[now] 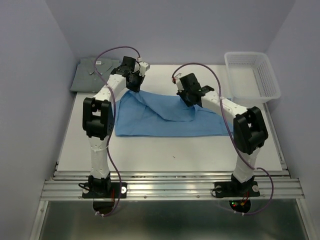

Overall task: Fold and stack the long sleeve shirts
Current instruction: Fold the shirt

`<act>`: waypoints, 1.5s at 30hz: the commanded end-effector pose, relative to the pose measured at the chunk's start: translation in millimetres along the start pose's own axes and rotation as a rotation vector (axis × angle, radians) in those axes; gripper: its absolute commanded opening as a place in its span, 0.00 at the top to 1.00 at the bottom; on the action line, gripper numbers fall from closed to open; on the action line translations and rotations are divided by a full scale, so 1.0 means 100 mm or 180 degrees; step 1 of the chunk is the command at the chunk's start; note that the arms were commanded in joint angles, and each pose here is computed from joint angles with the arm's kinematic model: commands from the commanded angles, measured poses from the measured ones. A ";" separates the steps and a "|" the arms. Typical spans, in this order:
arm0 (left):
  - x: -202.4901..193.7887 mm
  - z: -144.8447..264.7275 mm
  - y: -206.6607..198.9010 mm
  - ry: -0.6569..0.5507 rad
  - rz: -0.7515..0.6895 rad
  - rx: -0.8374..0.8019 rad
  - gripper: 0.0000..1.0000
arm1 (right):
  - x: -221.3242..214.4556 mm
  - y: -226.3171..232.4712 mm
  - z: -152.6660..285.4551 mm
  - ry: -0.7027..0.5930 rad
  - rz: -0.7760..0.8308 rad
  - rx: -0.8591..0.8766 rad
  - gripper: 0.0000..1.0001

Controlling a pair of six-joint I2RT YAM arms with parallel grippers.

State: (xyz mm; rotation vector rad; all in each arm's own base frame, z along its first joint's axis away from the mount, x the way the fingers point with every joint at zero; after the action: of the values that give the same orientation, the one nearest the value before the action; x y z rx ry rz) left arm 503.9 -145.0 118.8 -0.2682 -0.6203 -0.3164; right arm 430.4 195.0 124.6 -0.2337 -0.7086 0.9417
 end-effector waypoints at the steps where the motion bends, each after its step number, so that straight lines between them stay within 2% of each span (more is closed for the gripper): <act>1: 0.08 0.27 0.08 -0.0167 0.0110 0.0246 1.00 | 0.11 -0.41 0.42 -0.0280 -0.1102 -0.0777 0.93; 2: 0.05 0.26 0.08 -0.0143 0.0114 0.0246 1.00 | 0.06 -0.47 0.48 -0.0268 -0.1129 -0.0904 0.92; 3: 0.04 0.29 0.08 -0.0144 0.0129 0.0255 1.00 | -0.15 -0.59 0.50 -0.0147 -0.1451 -0.1185 0.92; 5: 0.02 0.35 0.10 -0.0143 0.0208 0.0325 1.00 | -0.31 -0.75 0.64 -0.0164 -0.1840 -0.1427 0.91; 6: -0.04 0.32 0.11 -0.0131 0.0240 0.0349 1.00 | -0.53 -0.82 0.63 -0.0048 -0.1991 -0.1512 0.90; 8: -0.12 0.32 0.12 -0.0129 0.0284 0.0366 0.99 | -0.69 -0.88 0.68 -0.0047 -0.2239 -0.1564 0.90; 9: -0.19 0.31 0.11 -0.0116 0.0310 0.0351 0.96 | -0.82 -0.93 0.71 -0.0097 -0.2420 -0.1560 0.89; 10: -0.24 0.29 0.11 -0.0073 0.0327 0.0343 0.93 | -0.74 -0.97 0.77 -0.0235 -0.2468 -0.1543 0.89; 16: -0.50 0.11 0.23 0.0149 0.0479 0.0544 0.84 | -1.15 -1.05 0.66 -0.0298 -0.2678 -0.1435 0.88; 18: -0.56 0.08 0.27 0.0220 0.0529 0.0632 0.75 | -1.25 -0.99 0.59 -0.0207 -0.2533 -0.1444 0.87; 19: -0.57 0.07 0.27 0.0229 0.0568 0.0659 0.62 | -1.25 -0.98 0.54 -0.0250 -0.2497 -0.1446 0.85; 23: -0.61 0.13 0.26 0.0167 0.0678 0.0694 0.49 | -1.39 -0.86 0.44 -0.0155 -0.2434 -0.1358 0.80; 24: -0.63 0.17 0.26 0.0143 0.0699 0.0711 0.33 | -1.45 -0.82 0.44 -0.0110 -0.2464 -0.1378 0.78; 25: -0.63 0.21 0.27 0.0120 0.0712 0.0746 0.06 | -1.47 -0.84 0.49 -0.0111 -0.2502 -0.1458 0.72; 26: -0.61 0.27 0.27 0.0089 0.0727 0.0788 0.01 | -1.52 -0.84 0.52 -0.0069 -0.2524 -0.1536 0.63; 27: -0.57 0.33 0.32 0.0047 0.0803 0.0928 0.01 | -1.56 -0.85 0.56 -0.0007 -0.2540 -0.1600 0.48; 28: -0.54 0.38 0.34 0.0020 0.0843 0.0984 0.01 | -1.62 -0.88 0.61 0.0100 -0.2529 -0.1701 0.28; 29: -0.51 0.46 0.36 0.0005 0.0875 0.1074 0.01 | -1.62 -0.92 0.66 0.0111 -0.2512 -0.1765 0.01; 32: -0.31 0.72 0.41 -0.0163 0.1038 0.1323 0.01 | -1.59 -1.04 0.85 0.0105 -0.2503 -0.1912 0.00; 33: -0.16 0.83 0.42 -0.0317 0.1194 0.1391 0.01 | -1.57 -1.03 0.89 0.0123 -0.2468 -0.1847 0.00; 34: -0.17 0.93 0.42 -0.0277 0.1260 0.1485 0.01 | -1.53 -1.02 0.93 0.0093 -0.2450 -0.1774 0.00; 36: 0.02 1.19 0.46 -0.0508 0.1414 0.1655 0.01 | -1.40 -1.04 1.05 -0.0091 -0.2438 -0.1646 0.00; 37: 0.03 1.31 0.44 -0.0547 0.1546 0.1743 0.01 | -1.25 -0.97 1.06 -0.0292 -0.2399 -0.1414 0.00; 39: 0.12 1.43 0.34 -0.0660 0.1673 0.1622 0.01 | -1.14 -0.87 1.06 -0.0530 -0.2335 -0.1155 0.00; 40: 0.19 1.43 0.26 -0.0752 0.1696 0.1465 0.01 | -0.92 -0.79 1.08 -0.0865 -0.2264 -0.0863 0.00; 43: 0.23 1.38 -0.18 -0.0837 0.1672 0.0841 0.01 | -0.73 -0.53 0.97 -0.1126 -0.2279 -0.0279 0.00; 45: 0.12 1.24 -0.44 -0.0721 0.1583 0.0609 0.01 | -0.69 -0.39 0.91 -0.1128 -0.2219 -0.0061 0.00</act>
State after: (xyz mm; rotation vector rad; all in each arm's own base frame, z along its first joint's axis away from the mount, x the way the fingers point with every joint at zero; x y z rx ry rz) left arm 453.1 -94.7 235.8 -0.1049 -0.8197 0.3088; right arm 373.6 63.7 189.5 -0.0543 -1.0383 0.1733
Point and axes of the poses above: each gripper's point midway between its finger pads, its own z axis back along the fingers, its own y axis along the line the jaws close on, x = y × z, the point moved 2 cm from there along z, back along the fingers, and after that the axes turned 14 degrees about z, right-handed, at the moved point
